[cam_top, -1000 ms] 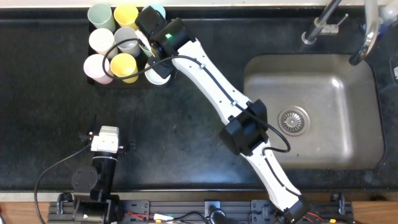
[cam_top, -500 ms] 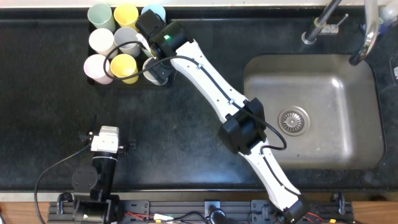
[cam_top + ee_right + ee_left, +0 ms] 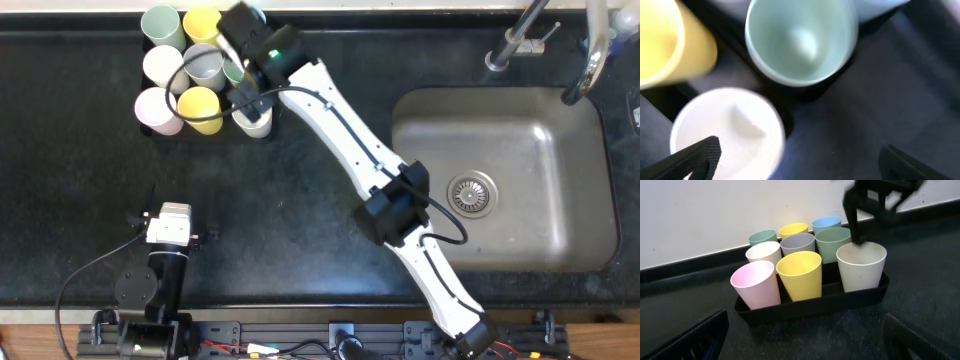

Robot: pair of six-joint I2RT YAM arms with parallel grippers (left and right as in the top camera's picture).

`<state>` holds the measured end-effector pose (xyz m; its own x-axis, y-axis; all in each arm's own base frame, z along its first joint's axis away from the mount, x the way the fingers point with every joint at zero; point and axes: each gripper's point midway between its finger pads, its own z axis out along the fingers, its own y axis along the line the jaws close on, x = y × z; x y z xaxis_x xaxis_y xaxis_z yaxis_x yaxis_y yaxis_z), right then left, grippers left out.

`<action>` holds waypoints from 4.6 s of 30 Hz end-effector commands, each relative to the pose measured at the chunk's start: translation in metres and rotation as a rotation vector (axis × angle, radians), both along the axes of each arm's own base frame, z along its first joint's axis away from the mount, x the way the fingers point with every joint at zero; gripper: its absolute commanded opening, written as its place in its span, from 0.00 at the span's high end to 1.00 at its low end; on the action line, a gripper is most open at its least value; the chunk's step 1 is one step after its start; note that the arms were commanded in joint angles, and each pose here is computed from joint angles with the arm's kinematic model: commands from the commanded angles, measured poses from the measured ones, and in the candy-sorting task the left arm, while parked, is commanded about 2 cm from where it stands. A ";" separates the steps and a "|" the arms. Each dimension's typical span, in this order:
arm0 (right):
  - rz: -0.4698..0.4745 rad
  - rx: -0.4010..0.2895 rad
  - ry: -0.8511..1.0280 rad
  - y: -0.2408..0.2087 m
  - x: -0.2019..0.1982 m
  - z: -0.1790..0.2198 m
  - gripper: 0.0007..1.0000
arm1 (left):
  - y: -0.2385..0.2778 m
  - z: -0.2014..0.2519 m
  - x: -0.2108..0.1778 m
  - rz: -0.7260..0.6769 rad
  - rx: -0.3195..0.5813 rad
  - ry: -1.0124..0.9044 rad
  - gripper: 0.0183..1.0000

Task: Store Cups

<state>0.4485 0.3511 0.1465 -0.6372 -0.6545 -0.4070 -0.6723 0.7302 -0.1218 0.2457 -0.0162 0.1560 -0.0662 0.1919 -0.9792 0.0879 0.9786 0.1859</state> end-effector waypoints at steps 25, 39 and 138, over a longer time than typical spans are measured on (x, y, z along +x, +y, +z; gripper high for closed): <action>-0.847 0.021 -0.019 -0.331 -0.131 0.168 0.00 | -0.002 0.000 -0.001 -0.008 -0.011 -0.004 0.00; -0.814 0.545 -0.727 -0.334 -0.131 0.082 0.00 | -0.002 0.000 0.000 -0.007 -0.011 -0.004 0.00; -0.864 0.675 -1.056 -0.376 -0.204 0.031 0.00 | -0.002 0.001 0.000 -0.007 -0.011 -0.004 0.00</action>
<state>0.2444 -0.0247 0.1792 0.0426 0.2376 -0.9704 0.1547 0.9580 0.2414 0.2456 -0.0162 0.1562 -0.0656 0.1919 -0.9792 0.0874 0.9787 0.1859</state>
